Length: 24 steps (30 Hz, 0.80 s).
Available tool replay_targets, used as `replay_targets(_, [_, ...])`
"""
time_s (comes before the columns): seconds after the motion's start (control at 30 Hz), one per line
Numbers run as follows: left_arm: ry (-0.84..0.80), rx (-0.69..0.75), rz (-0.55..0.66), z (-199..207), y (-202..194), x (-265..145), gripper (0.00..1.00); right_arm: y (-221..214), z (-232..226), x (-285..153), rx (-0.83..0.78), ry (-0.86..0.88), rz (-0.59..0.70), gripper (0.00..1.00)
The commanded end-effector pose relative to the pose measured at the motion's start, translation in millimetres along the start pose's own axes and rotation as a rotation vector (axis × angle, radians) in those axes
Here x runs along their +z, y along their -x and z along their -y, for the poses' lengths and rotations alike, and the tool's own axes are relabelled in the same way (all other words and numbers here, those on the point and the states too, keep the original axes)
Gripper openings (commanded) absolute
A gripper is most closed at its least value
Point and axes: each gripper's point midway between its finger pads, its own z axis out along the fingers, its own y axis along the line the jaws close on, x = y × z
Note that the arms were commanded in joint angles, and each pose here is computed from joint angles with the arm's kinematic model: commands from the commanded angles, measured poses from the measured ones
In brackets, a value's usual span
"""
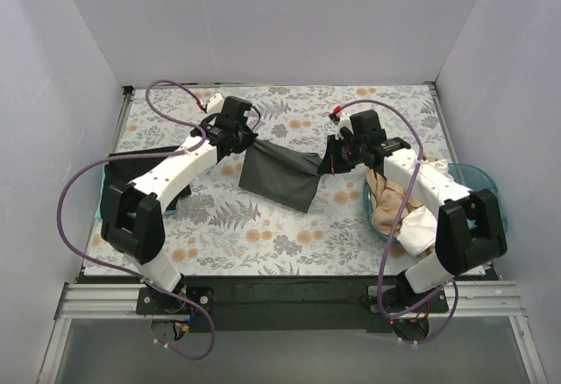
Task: Fold and stack the t-shirts
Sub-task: Fold the tshirt
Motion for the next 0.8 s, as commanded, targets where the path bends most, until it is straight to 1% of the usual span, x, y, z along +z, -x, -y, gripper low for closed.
replay_targets(0.0, [-0.031,-0.002,0.047,16,25,13,0.0,20,-1,2,-0.031,0.045,0.019,0.01])
replay_targets(0.07, [-0.015,0.004,0.036,15,22,28,0.0,26,7,8,-0.019,0.039,0.016,0.01])
replay_targets(0.17, [-0.009,-0.001,0.037,17,27,40,0.0,32,20,17,0.005,0.034,0.004,0.01])
replay_targets(0.3, [0.028,0.003,0.033,9,25,64,0.0,39,36,33,0.025,0.03,-0.01,0.01])
replay_targets(0.43, [0.028,0.042,0.029,12,26,88,0.0,40,57,50,0.074,0.017,-0.039,0.01])
replay_targets(0.47, [0.032,0.046,0.025,11,25,93,0.0,41,61,52,0.078,0.005,-0.038,0.03])
replay_targets(0.5, [0.038,0.049,0.02,10,25,99,0.01,43,65,55,0.08,-0.001,-0.039,0.2])
replay_targets(0.53, [0.052,0.055,0.006,5,20,110,0.12,52,71,59,0.08,-0.011,-0.029,0.36])
replay_targets(0.57, [0.035,0.061,0.01,11,25,112,0.19,58,74,61,0.073,-0.015,-0.019,0.46])
replay_targets(0.6, [0.035,0.053,0.008,11,28,116,0.3,65,77,61,0.067,-0.019,-0.007,0.57])
replay_targets(0.63, [0.028,0.055,0.003,13,29,118,0.52,75,79,62,0.063,-0.022,0.007,0.98])
replay_targets(0.67, [0.006,0.063,0.0,19,34,118,0.67,78,77,61,0.054,-0.018,0.008,0.98])
replay_targets(0.7, [-0.015,0.064,-0.013,25,34,115,0.78,81,74,59,0.045,-0.011,0.015,0.98])
replay_targets(0.73, [-0.027,0.067,-0.011,28,37,112,0.84,88,67,50,0.031,0.001,0.037,0.98])
replay_targets(0.77, [-0.055,0.064,-0.007,35,42,102,0.86,86,64,47,0.027,0.009,0.04,0.98])
